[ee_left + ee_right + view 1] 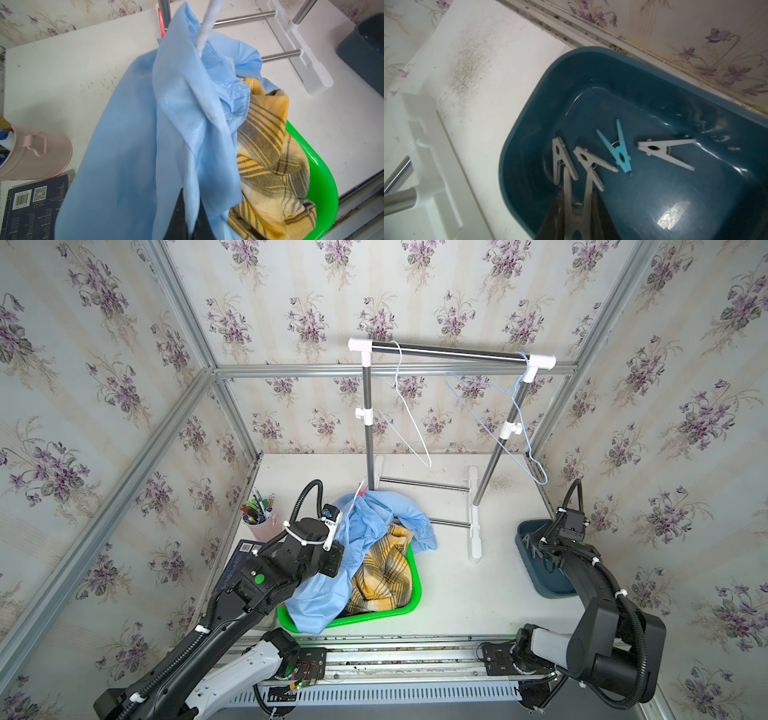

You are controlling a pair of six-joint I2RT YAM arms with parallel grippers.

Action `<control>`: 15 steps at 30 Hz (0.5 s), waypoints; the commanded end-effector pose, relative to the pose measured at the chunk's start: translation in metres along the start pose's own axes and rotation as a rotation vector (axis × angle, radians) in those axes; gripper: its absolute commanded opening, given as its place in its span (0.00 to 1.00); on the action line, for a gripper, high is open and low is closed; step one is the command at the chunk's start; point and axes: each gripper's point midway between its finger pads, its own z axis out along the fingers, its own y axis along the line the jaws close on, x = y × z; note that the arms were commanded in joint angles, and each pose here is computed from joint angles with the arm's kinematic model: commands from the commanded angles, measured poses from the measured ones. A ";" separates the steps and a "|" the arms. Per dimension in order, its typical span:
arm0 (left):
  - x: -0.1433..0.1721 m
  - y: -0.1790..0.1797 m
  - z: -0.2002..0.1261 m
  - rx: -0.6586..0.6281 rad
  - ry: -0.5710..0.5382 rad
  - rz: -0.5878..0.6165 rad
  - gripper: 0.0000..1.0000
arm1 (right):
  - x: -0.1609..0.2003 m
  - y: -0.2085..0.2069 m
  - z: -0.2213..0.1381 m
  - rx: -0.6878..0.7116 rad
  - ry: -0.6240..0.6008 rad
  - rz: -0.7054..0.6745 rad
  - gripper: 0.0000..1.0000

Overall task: Remove the clothespins securing long-sleeve shirts to the hanger
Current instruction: Place the clamp in the storage box.

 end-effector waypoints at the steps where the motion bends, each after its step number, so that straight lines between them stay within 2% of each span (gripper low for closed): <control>1: 0.017 -0.007 0.004 0.039 0.068 -0.015 0.00 | -0.013 0.001 0.009 -0.022 -0.044 0.005 0.18; 6: 0.039 -0.016 0.021 0.078 0.159 -0.028 0.00 | -0.015 -0.019 0.023 0.021 -0.043 0.032 0.18; 7: 0.044 -0.019 0.025 0.092 0.180 -0.032 0.00 | -0.015 -0.021 0.025 0.030 -0.044 0.034 0.21; 9: 0.050 -0.026 0.031 0.115 0.211 -0.027 0.00 | -0.016 -0.021 0.027 0.034 -0.047 0.043 0.33; 10: 0.051 -0.028 0.033 0.120 0.221 -0.026 0.00 | -0.016 -0.020 0.028 0.024 -0.047 0.045 0.35; 15: 0.061 -0.044 0.051 0.170 0.288 -0.092 0.00 | -0.018 -0.008 0.023 -0.038 -0.053 0.057 0.56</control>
